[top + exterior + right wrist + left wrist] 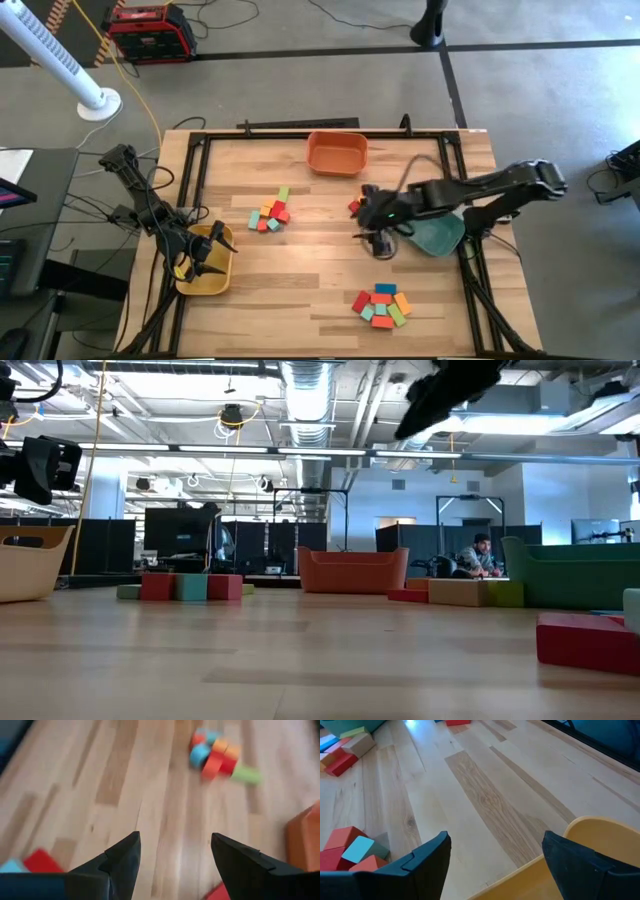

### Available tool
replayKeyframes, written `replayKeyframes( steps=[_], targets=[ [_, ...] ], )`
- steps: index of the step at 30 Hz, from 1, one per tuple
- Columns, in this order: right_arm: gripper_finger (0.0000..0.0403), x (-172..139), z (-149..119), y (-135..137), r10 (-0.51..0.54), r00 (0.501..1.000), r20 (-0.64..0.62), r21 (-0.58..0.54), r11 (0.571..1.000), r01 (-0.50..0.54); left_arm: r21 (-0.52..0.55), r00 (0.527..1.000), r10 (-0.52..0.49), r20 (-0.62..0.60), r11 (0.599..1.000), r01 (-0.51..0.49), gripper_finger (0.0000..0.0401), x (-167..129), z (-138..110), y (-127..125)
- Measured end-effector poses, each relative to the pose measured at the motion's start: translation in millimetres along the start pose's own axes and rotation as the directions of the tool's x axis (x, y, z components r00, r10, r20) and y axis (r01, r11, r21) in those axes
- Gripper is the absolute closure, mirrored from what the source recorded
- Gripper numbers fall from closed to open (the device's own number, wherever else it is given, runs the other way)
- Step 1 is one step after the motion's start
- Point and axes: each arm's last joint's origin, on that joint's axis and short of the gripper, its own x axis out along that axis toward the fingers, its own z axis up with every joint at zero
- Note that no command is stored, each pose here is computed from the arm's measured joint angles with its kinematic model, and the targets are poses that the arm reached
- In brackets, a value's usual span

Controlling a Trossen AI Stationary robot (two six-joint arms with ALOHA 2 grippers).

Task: Sort blocks by size
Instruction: Put the medium red block into the green bin

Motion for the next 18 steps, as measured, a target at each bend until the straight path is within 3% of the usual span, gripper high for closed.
replayKeyframes(
  steps=[5,11,18],
  targets=[
    [0.0132,38,-2,0,0.006,0.978,-0.209,-0.009,1.000,-0.008,0.000,1.000,0.000,0.001,1.000,0.000,0.0100,0,0,0],
    [0.0132,80,-21,-15,-0.003,0.904,-0.428,0.028,0.999,0.017,0.000,1.000,0.000,0.000,1.000,0.000,0.0100,0,0,0],
    [0.0132,112,-43,-44,-0.012,0.842,-0.539,0.099,0.992,0.077,0.000,1.000,0.000,0.000,1.000,0.000,0.0100,0,0,0]
  ],
)
